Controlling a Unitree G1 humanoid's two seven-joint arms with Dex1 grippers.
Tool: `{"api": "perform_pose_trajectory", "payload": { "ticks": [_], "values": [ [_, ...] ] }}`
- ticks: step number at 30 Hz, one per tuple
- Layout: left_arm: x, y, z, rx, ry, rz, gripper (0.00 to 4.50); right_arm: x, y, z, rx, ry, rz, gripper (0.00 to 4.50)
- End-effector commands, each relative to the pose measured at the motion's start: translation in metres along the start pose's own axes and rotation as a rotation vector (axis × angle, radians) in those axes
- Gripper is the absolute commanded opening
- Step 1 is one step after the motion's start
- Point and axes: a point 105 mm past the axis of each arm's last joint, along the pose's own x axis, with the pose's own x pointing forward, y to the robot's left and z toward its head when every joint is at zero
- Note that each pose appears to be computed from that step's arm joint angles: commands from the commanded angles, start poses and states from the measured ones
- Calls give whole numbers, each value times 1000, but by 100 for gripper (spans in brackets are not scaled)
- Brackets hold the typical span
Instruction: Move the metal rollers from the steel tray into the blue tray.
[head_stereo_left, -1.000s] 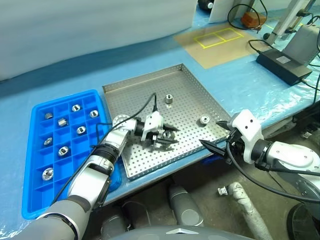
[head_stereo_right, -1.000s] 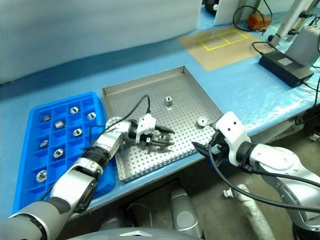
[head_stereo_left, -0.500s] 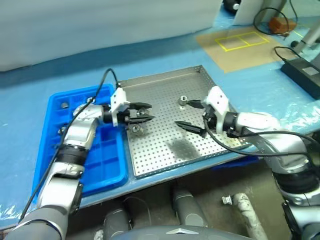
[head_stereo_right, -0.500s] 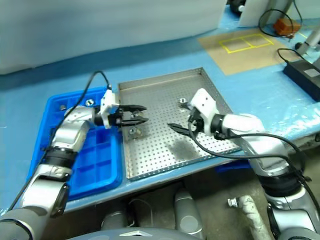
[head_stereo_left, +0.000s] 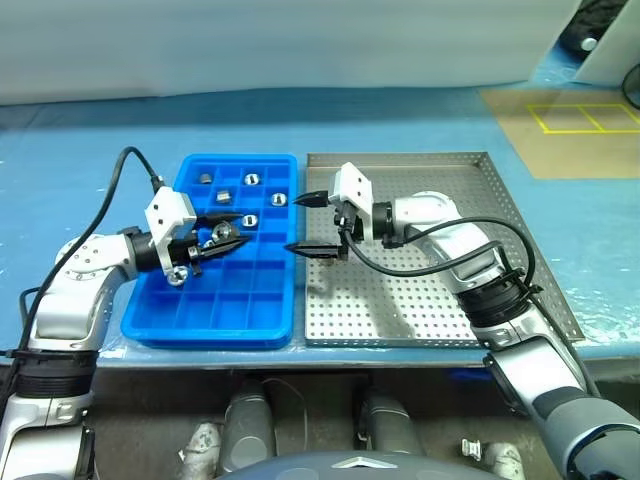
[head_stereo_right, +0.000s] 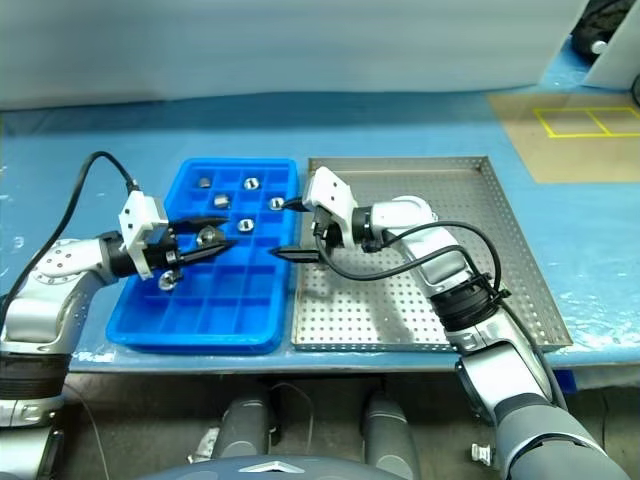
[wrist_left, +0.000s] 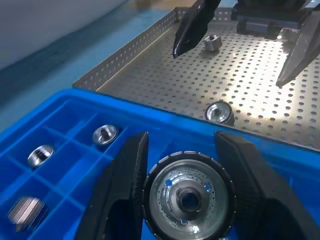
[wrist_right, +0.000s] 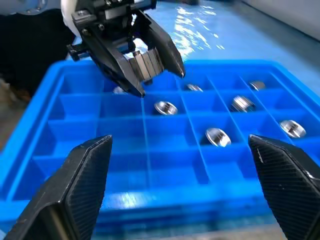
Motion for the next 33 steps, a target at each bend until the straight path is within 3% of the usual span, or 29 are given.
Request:
{"api": "perform_pose_trajectory", "payload": {
  "ticks": [1, 9, 15, 30, 31, 33],
  "values": [
    [-16, -2, 14, 28, -10, 53, 177, 8, 0, 13, -61, -40, 49, 450],
    [-31, -35, -7, -71, 77, 29, 177, 12, 8, 12, -57, -42, 157, 450],
    [-42, -42, -33, -96, 176, 13, 177, 12, 7, 8, -65, -33, 149, 450],
    [-49, -52, -59, -109, 271, -46, 177, 6, 2, 2, -71, -8, 112, 450],
    [-48, -50, -60, -106, 271, -37, 249, 6, 2, 1, -71, -7, 111, 450],
    [-47, -43, -61, -78, 266, -5, 300, 5, 2, 1, -72, -4, 107, 450]
  ]
}}
